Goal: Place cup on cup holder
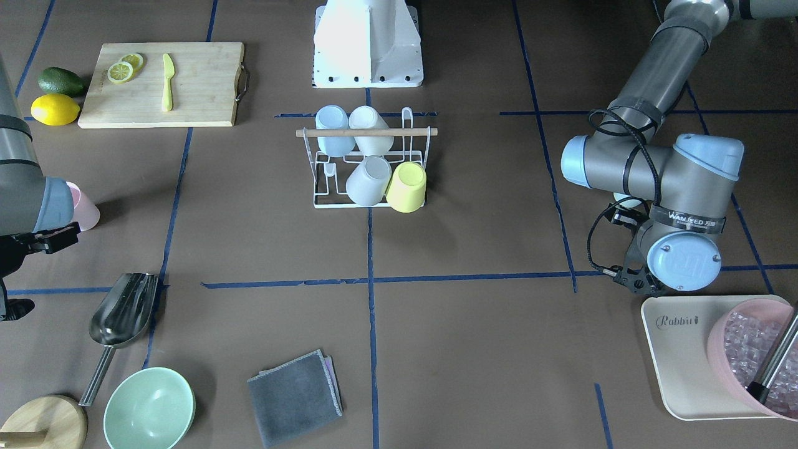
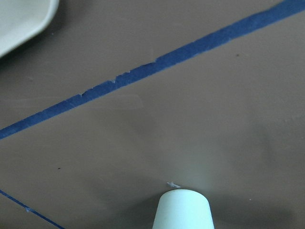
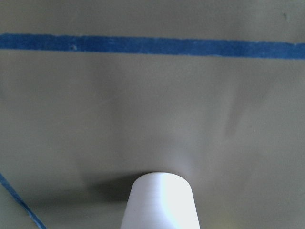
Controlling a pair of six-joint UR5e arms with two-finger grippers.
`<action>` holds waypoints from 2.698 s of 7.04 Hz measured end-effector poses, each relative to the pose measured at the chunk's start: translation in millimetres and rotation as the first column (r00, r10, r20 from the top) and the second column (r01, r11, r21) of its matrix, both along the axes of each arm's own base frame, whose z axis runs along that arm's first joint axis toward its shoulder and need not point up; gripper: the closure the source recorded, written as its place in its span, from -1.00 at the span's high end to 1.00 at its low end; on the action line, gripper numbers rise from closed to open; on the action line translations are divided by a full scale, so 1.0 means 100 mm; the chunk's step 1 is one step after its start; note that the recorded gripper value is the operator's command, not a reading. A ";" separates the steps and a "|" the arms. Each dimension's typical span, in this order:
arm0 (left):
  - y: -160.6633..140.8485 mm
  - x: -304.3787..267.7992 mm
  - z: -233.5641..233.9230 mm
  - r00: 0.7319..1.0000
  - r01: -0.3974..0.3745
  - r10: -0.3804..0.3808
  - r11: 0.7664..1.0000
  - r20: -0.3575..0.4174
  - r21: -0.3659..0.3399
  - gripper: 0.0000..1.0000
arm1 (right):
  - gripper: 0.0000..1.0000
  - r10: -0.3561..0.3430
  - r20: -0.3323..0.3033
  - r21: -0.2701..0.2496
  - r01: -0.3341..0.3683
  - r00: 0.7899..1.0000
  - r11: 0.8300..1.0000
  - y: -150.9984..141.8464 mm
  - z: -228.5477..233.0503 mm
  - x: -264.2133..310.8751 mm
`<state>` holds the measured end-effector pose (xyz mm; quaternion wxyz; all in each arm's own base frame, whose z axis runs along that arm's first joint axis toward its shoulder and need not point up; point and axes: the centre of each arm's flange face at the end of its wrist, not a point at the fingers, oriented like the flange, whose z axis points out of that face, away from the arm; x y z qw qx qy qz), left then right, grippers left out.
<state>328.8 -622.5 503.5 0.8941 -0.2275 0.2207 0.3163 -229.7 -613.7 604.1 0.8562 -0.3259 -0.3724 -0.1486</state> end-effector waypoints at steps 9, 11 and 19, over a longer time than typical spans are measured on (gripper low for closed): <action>0.31 0.18 0.61 0.999 0.002 0.008 0.982 0.053 -0.190 1.00 | 0.98 -0.058 -0.006 -0.008 0.058 0.998 0.998 0.20 0.09 -0.28; 0.37 0.19 0.71 0.997 -0.001 0.017 0.976 0.072 -0.216 1.00 | 0.98 -0.087 -0.004 -0.003 0.087 0.996 0.996 0.32 0.10 -0.42; 0.59 0.14 0.97 0.996 0.035 -0.009 0.946 0.084 -0.323 0.40 | -1.00 -0.195 -0.018 0.037 0.196 0.981 0.980 0.53 0.26 -0.58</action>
